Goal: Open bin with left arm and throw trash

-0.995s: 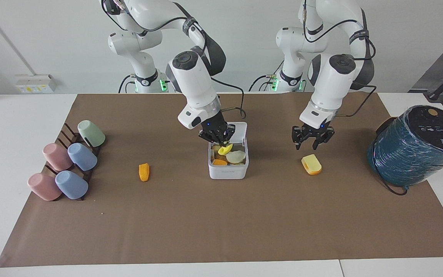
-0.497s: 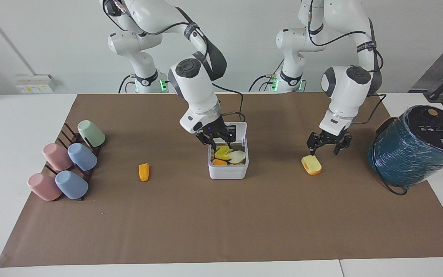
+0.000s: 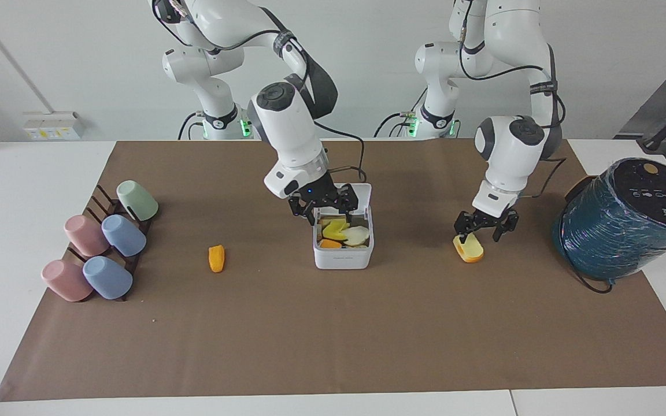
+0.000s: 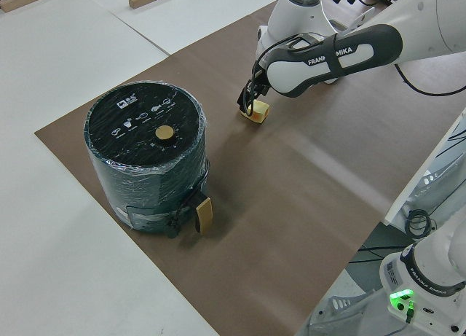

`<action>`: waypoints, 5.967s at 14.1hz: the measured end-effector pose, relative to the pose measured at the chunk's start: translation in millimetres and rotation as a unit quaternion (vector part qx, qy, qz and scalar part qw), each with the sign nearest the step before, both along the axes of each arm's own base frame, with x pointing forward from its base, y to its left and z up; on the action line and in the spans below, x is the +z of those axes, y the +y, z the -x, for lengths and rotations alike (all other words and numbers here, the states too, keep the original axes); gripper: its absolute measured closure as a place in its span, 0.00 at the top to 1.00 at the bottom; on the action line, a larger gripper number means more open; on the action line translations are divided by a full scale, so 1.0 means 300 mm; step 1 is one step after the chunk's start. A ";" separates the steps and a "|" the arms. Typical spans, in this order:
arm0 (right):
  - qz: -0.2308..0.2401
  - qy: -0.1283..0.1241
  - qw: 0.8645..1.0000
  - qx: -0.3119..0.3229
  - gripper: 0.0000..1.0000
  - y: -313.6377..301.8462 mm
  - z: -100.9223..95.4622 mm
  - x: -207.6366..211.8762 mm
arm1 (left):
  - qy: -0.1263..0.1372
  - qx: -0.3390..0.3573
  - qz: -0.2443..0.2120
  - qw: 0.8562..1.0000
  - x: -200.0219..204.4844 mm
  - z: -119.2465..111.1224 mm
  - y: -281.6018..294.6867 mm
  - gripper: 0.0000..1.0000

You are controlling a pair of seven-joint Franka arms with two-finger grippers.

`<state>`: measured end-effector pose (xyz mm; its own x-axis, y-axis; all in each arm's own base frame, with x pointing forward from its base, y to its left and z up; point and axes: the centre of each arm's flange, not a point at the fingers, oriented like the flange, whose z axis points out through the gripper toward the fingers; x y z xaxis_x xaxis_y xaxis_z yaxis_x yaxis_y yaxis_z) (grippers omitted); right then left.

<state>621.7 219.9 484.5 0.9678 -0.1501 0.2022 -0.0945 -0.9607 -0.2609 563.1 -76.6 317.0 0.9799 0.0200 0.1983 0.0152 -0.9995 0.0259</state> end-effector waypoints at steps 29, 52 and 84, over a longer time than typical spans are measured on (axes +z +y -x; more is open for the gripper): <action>0.096 0.045 0.988 0.109 0.34 -0.468 0.034 -0.389 | -0.004 -0.073 0.085 0.994 0.496 0.134 -0.955 0.67; -0.111 0.129 0.980 -0.105 0.34 0.345 0.133 -0.211 | -0.005 -0.021 -0.003 1.000 0.934 0.025 0.059 1.00; 0.147 0.016 0.989 -0.025 1.00 -0.480 0.109 0.378 | 0.078 -0.038 -0.031 0.996 1.117 0.059 0.156 1.00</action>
<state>589.1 75.8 597.8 0.9671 -0.1371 0.2144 -0.1475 -0.9885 0.0333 545.3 -29.9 652.1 0.9971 -0.0628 0.0421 -0.0614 -0.9976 -0.0335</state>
